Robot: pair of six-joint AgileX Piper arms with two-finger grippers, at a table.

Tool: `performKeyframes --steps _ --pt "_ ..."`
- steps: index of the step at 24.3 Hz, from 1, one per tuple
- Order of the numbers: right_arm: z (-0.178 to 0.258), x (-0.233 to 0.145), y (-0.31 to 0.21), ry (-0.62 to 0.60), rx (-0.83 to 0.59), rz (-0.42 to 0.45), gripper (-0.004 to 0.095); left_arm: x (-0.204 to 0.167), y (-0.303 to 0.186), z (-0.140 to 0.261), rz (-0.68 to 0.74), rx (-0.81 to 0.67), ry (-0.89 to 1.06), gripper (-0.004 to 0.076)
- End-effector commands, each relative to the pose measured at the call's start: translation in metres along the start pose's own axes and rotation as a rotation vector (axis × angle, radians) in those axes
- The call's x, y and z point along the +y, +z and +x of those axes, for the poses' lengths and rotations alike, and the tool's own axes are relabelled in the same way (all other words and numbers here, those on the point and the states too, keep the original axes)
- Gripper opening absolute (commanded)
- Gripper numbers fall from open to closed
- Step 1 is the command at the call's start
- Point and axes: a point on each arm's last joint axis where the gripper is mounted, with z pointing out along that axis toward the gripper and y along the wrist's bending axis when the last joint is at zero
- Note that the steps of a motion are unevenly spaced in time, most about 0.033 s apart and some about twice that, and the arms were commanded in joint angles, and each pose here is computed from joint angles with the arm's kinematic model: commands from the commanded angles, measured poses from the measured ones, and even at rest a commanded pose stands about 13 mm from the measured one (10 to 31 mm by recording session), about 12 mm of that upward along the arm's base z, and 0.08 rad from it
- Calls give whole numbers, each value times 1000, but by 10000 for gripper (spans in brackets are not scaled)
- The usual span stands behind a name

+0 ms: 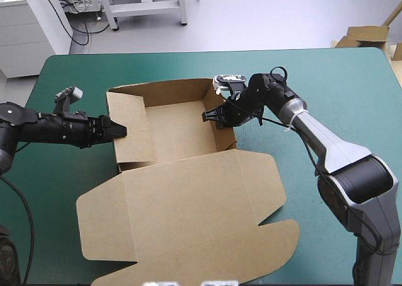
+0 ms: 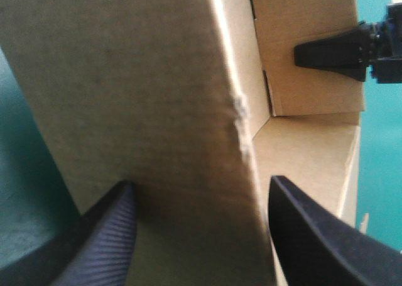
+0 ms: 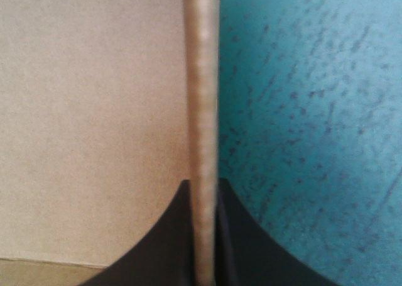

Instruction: Fold the box

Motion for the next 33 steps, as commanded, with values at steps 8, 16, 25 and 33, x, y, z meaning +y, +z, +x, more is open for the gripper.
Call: performKeyframes --steps 8,16,25,33 --pt "-11 24 -32 22 -124 -66 -19 -27 15 4 -157 55 -5 316" --pt "-4 38 -28 5 -86 -74 -20 -30 35 12 -544 59 -65 155" --pt "4 37 -28 -25 -13 13 -20 -41 65 2 -553 97 -16 -8" --pt "11 10 -58 -42 41 295 -21 -65 98 -39 -531 177 76 -8"
